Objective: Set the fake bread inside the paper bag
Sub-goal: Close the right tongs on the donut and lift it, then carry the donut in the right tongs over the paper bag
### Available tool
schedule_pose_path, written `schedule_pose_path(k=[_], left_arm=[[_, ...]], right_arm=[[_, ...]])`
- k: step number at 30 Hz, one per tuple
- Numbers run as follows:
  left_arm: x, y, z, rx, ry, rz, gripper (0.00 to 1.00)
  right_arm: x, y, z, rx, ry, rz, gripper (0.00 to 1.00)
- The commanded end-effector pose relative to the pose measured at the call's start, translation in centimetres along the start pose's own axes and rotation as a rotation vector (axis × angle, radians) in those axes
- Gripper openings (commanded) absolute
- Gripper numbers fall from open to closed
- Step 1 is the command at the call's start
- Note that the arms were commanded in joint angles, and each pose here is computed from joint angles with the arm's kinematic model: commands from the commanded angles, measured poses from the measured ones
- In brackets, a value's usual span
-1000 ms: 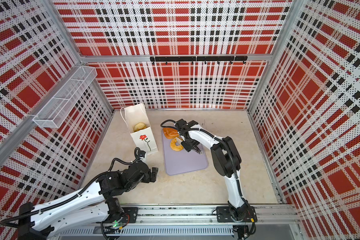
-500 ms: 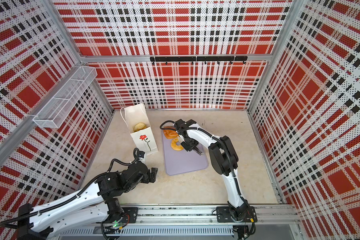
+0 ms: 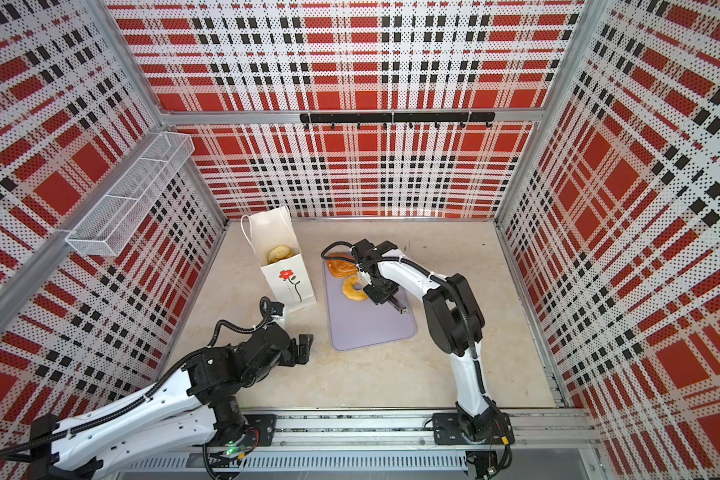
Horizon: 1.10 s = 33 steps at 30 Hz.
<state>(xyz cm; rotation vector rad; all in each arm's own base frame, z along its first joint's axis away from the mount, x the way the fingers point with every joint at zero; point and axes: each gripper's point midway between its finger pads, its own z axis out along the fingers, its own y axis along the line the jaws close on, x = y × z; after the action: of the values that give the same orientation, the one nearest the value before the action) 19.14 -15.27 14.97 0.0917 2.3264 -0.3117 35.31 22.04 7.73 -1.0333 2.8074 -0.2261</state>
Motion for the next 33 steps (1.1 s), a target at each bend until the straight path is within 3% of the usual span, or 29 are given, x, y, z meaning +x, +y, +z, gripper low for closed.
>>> schedule_pose_path(k=[1, 15, 33], left_arm=[[-0.2, 0.5, -0.3, -0.022, -0.024, -0.009, 1.0], [-1.6, -1.0, -1.2, 0.023, -0.074, 0.005, 0.99], [-5.8, -1.1, -5.8, 0.068, -0.174, 0.007, 0.99]], right_arm=[[-0.9, 0.1, -3.0, -0.019, -0.114, 0.025, 0.25], [0.0, 2.6, -6.3, -0.071, -0.226, 0.047, 0.26], [-1.9, 5.4, -14.9, -0.145, -0.47, 0.04, 0.27]])
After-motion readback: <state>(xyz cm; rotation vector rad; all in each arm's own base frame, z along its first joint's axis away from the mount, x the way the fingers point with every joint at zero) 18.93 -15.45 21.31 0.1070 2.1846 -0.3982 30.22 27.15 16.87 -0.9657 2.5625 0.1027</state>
